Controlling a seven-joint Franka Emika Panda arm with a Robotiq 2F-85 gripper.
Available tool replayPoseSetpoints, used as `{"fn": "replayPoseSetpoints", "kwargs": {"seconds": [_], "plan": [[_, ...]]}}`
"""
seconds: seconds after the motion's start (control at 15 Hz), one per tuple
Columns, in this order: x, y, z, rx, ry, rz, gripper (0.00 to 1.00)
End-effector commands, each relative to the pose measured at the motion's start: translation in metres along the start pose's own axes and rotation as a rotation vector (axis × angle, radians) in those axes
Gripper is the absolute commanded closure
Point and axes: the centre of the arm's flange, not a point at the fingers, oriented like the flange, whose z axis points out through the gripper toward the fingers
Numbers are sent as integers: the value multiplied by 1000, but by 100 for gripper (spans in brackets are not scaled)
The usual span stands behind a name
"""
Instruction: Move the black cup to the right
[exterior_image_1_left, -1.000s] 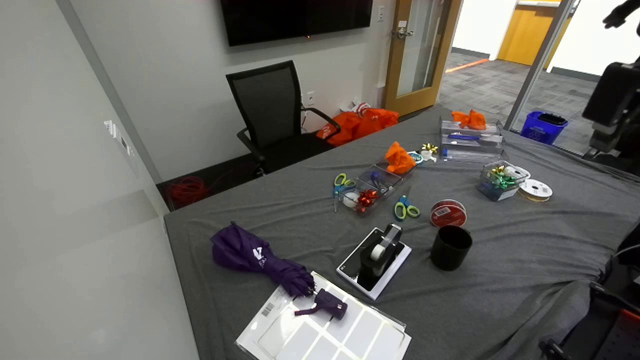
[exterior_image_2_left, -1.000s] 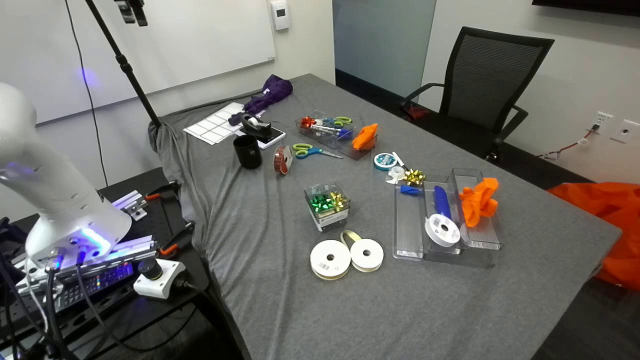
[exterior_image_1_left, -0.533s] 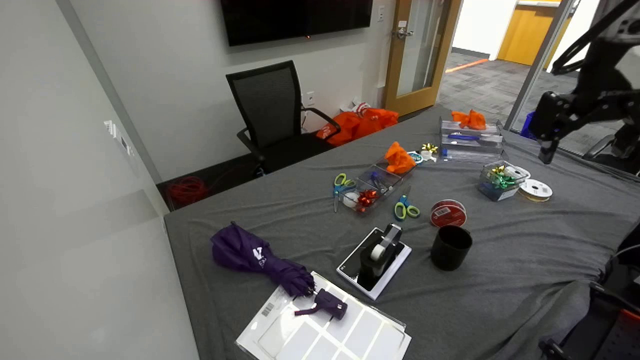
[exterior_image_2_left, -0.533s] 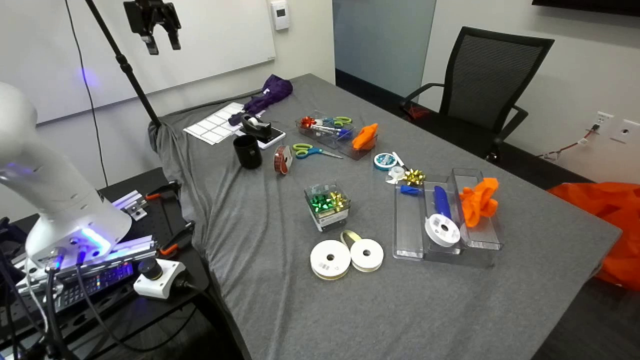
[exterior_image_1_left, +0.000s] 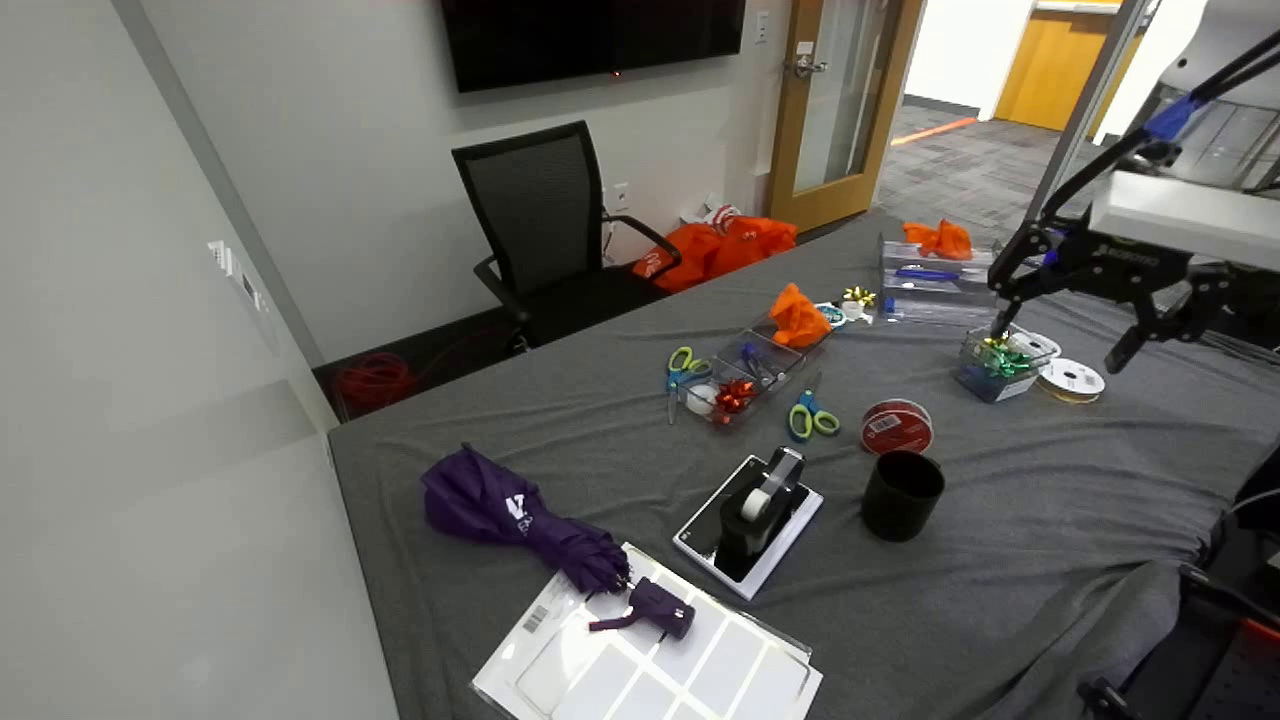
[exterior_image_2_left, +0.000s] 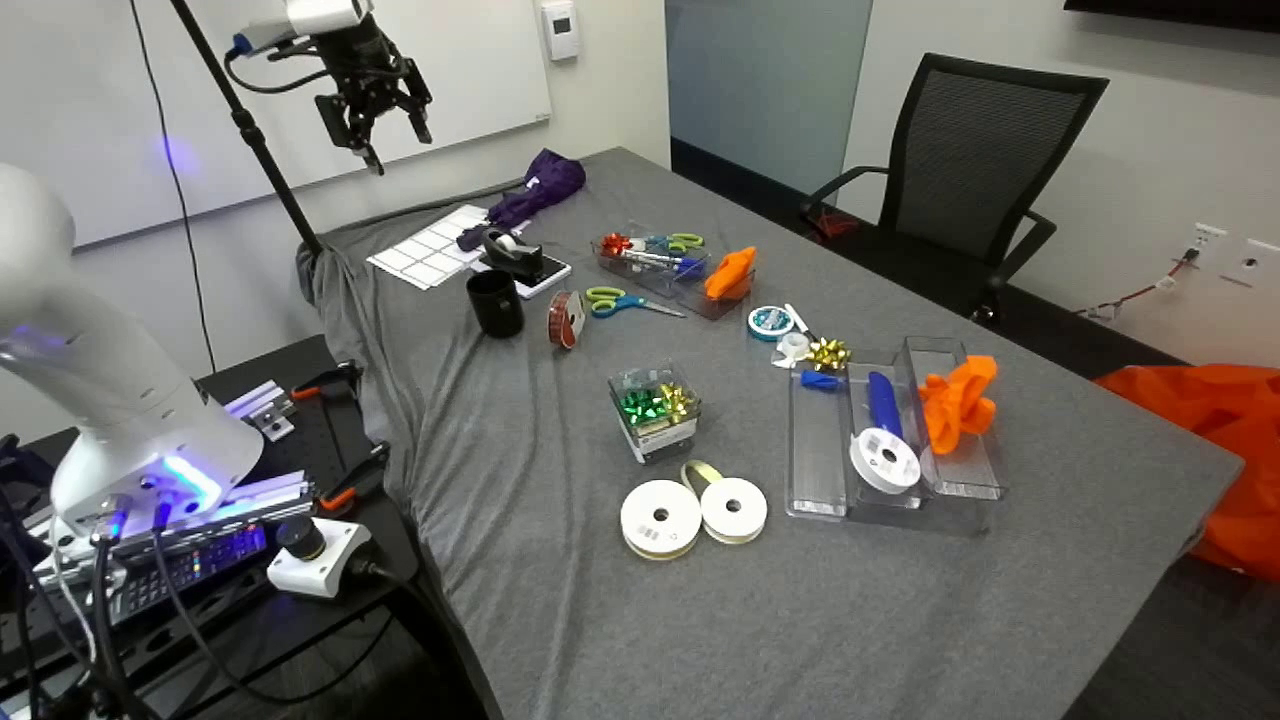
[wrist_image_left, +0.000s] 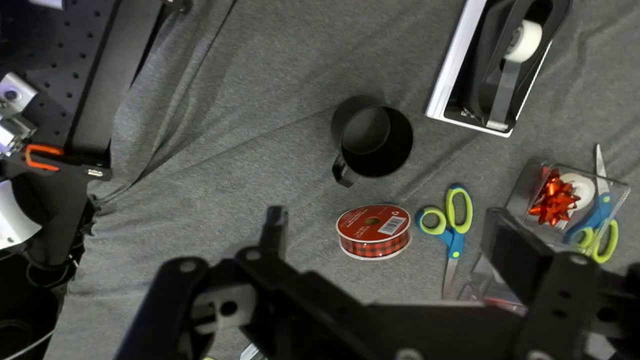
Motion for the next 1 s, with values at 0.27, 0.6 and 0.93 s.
{"fn": "replayPoseSetpoints", "kwargs": {"seconds": [0.27, 0.6, 0.93], "plan": [[1, 3, 7, -3, 9, 39, 0], [12, -2, 26, -2, -2, 99, 0], [47, -9, 68, -2, -28, 249, 0]]}}
